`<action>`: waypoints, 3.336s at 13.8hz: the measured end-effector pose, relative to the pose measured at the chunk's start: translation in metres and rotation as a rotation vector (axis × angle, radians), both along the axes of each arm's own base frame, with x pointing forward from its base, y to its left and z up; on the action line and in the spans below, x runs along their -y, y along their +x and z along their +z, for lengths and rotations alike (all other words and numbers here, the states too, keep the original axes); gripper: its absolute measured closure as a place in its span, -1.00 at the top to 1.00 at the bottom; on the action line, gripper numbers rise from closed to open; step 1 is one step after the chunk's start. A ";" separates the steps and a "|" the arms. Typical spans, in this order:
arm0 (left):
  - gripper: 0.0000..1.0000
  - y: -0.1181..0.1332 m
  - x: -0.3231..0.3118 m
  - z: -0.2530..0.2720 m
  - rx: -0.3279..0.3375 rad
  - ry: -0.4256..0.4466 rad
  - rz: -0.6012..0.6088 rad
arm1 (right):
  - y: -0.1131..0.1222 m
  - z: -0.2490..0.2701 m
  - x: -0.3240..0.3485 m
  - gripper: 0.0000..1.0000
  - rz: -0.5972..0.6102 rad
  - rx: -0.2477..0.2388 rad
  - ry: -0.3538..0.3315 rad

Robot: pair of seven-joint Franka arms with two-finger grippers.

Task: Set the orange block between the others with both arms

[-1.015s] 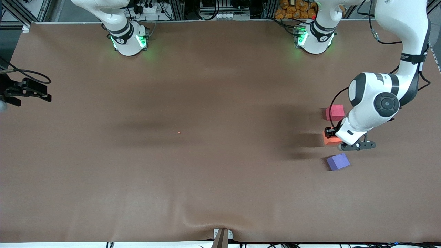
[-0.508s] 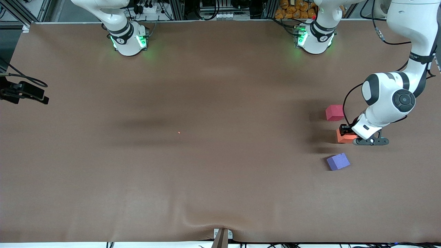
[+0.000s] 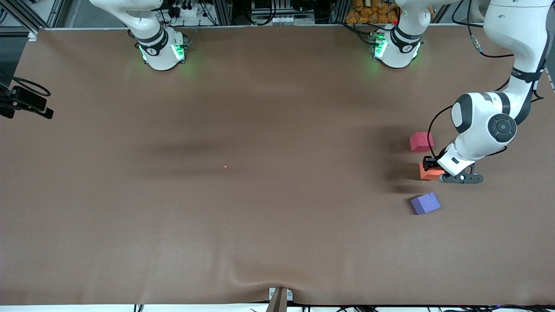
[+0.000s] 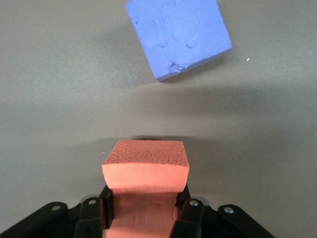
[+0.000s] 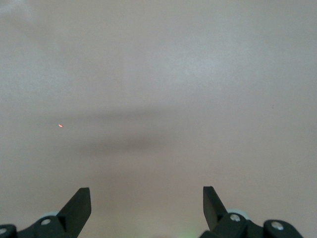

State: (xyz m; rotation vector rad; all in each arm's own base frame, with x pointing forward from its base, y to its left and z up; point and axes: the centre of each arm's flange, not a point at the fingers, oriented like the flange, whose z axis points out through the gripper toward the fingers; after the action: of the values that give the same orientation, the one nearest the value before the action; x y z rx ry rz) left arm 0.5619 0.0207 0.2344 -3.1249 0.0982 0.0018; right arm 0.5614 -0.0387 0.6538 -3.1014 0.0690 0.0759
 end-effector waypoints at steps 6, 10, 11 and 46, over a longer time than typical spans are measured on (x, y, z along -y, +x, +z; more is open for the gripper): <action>0.00 -0.002 0.009 -0.011 -0.019 -0.007 -0.014 | -0.013 0.015 0.014 1.00 -0.028 0.009 0.000; 0.00 -0.001 0.009 -0.019 -0.026 -0.009 -0.014 | -0.013 0.016 0.009 1.00 -0.019 0.008 0.000; 0.00 0.000 0.009 -0.020 -0.026 -0.010 -0.015 | -0.013 0.016 0.009 1.00 -0.019 0.008 0.000; 1.00 0.035 0.068 0.391 0.083 0.020 0.037 | -0.011 0.013 -0.005 1.00 0.006 0.005 0.001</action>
State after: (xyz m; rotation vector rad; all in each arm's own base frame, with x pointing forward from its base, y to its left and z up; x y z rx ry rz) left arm 0.5967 -0.0473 0.6252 -3.1015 0.0388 -0.1253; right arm 0.5509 -0.0340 0.6667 -3.1010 0.0588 0.0679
